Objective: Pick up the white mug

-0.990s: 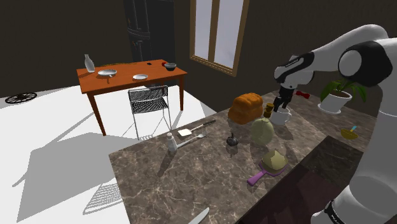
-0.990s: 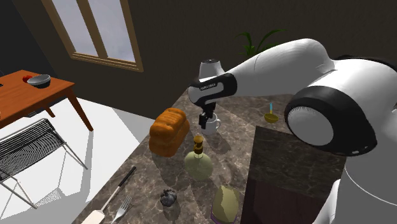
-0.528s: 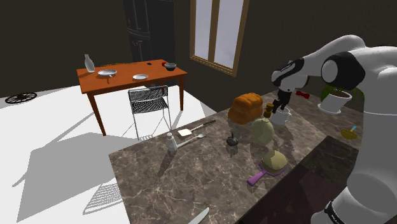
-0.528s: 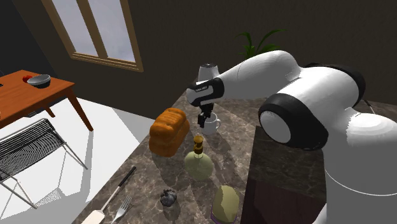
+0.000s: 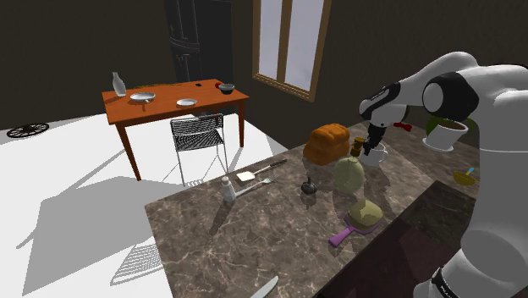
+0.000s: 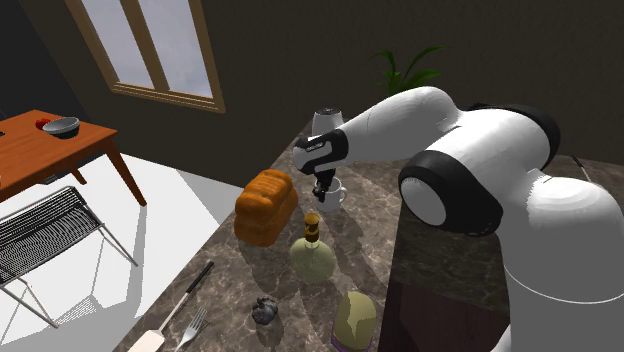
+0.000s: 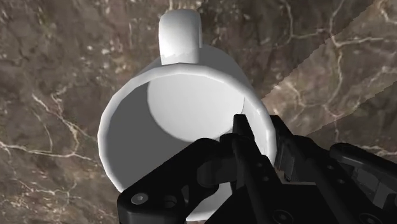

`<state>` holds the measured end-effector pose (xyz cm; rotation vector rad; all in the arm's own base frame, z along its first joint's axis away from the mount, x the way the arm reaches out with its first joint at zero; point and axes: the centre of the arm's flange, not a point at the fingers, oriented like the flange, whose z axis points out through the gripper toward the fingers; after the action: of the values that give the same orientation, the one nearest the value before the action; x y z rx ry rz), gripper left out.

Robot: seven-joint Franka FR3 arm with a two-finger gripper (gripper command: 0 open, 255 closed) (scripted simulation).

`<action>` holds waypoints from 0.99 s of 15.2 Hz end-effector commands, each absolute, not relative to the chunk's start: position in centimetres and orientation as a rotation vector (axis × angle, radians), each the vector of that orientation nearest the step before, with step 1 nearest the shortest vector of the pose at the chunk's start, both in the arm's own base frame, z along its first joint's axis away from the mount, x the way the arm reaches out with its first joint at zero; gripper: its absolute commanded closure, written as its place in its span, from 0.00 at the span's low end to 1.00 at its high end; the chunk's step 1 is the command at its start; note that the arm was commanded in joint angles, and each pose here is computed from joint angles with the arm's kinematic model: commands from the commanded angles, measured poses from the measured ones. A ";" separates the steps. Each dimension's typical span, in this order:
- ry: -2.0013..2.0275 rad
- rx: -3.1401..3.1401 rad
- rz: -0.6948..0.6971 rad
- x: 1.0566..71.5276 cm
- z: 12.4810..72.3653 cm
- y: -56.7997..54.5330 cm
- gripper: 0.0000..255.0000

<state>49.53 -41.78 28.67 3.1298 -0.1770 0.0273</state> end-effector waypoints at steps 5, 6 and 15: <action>-0.177 3.130 0.028 49.5 28.6 -41.8 1.00; -0.177 3.130 0.028 49.5 28.6 -41.8 1.00; -0.177 3.130 0.028 49.5 32.9 -41.7 1.00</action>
<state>49.50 -41.62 32.33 3.1298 -0.1770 0.0275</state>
